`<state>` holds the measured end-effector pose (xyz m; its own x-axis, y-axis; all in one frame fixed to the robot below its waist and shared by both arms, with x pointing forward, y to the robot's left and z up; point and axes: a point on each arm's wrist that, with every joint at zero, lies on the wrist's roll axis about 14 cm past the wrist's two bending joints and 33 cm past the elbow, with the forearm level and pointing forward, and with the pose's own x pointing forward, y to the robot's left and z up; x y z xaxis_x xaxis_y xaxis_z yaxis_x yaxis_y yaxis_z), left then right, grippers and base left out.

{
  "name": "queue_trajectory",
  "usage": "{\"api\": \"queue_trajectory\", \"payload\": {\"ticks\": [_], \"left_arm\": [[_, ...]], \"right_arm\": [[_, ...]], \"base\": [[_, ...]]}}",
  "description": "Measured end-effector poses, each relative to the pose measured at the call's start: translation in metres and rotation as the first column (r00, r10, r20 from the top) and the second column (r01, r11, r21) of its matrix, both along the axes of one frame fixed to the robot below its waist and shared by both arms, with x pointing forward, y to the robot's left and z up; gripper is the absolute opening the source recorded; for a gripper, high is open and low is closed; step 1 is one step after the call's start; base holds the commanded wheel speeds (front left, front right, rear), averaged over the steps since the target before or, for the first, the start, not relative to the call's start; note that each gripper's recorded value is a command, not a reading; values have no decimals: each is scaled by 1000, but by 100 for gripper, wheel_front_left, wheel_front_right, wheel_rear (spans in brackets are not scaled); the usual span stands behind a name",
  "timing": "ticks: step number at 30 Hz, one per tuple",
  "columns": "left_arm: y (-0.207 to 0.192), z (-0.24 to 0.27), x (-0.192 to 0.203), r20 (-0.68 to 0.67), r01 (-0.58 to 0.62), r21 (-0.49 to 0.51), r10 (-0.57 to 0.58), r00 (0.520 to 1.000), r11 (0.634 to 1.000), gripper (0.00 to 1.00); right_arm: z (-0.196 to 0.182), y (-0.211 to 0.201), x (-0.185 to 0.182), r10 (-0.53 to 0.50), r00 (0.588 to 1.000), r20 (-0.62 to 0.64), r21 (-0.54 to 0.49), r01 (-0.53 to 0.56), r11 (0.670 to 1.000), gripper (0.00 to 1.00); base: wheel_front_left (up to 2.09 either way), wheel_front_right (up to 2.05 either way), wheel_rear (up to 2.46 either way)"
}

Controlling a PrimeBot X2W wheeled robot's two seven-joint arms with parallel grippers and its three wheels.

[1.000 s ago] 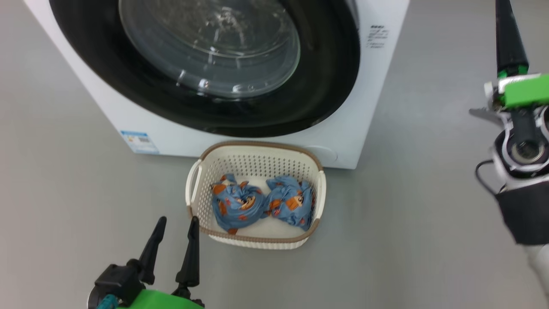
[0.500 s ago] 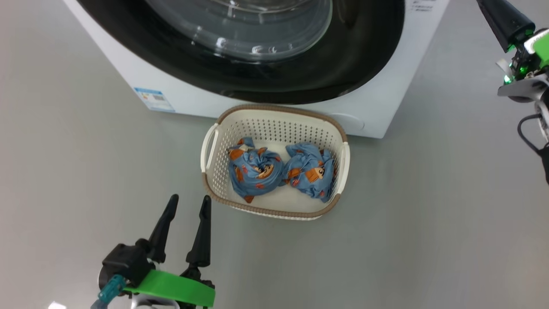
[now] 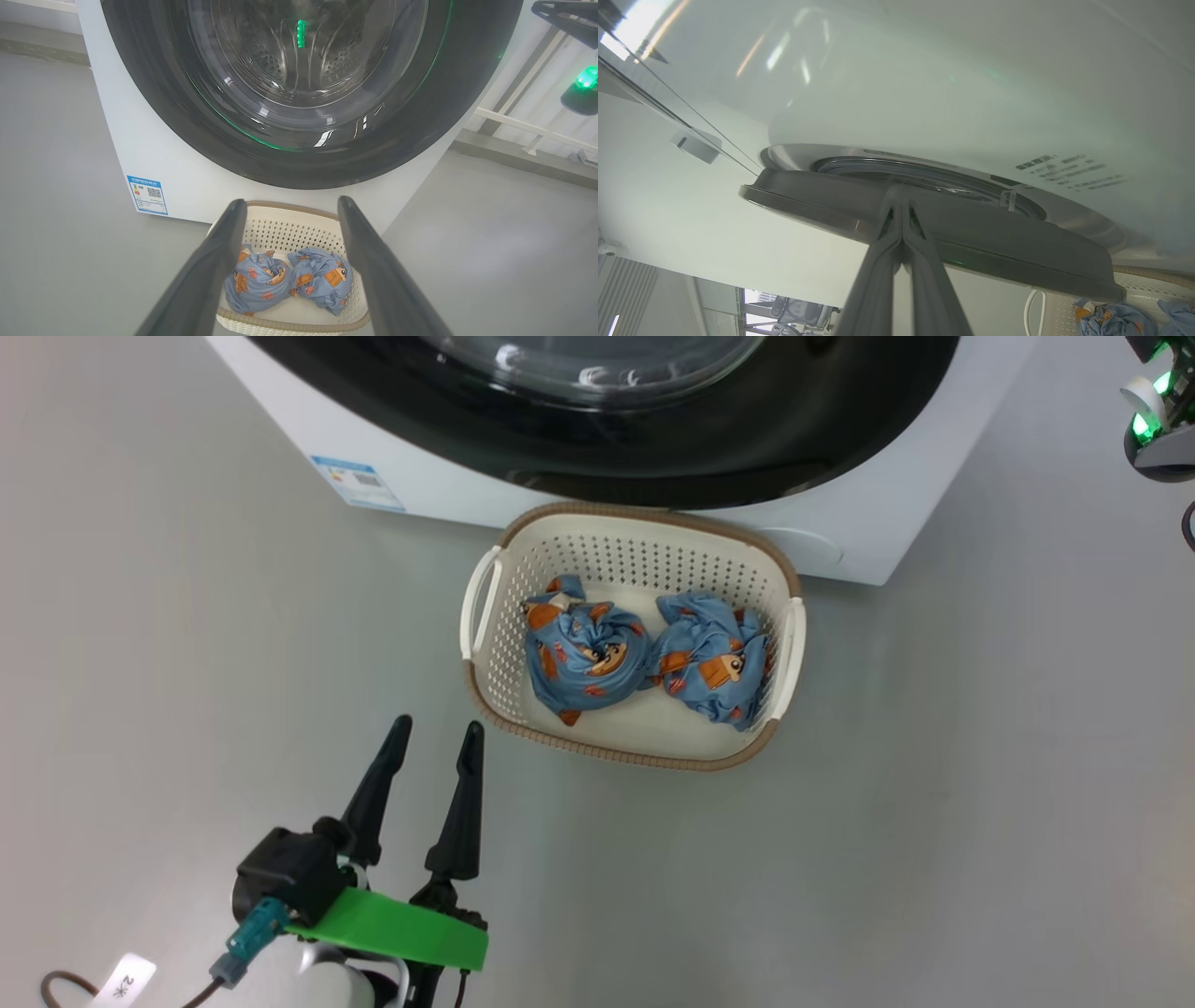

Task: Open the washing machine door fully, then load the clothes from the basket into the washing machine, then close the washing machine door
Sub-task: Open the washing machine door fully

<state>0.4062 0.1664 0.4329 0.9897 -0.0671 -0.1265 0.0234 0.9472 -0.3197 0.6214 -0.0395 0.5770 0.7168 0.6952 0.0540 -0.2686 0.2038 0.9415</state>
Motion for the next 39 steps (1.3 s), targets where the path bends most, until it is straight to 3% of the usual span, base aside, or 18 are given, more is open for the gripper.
{"api": "queue_trajectory", "payload": {"ticks": [23, 39], "left_arm": [[11, -4, 3, -13, -32, -2, 32, 999, 999, 100], [12, 13, 2, 31, -39, -6, 39, 999, 999, 100]], "right_arm": [[-9, 42, 23, 86, 996, 29, -21, -85, 996, 0], [-2, 60, 0, 150, 987, 53, -72, -146, 987, 0]], "base": [[0, 0, 0], [0, 0, 0]]}}
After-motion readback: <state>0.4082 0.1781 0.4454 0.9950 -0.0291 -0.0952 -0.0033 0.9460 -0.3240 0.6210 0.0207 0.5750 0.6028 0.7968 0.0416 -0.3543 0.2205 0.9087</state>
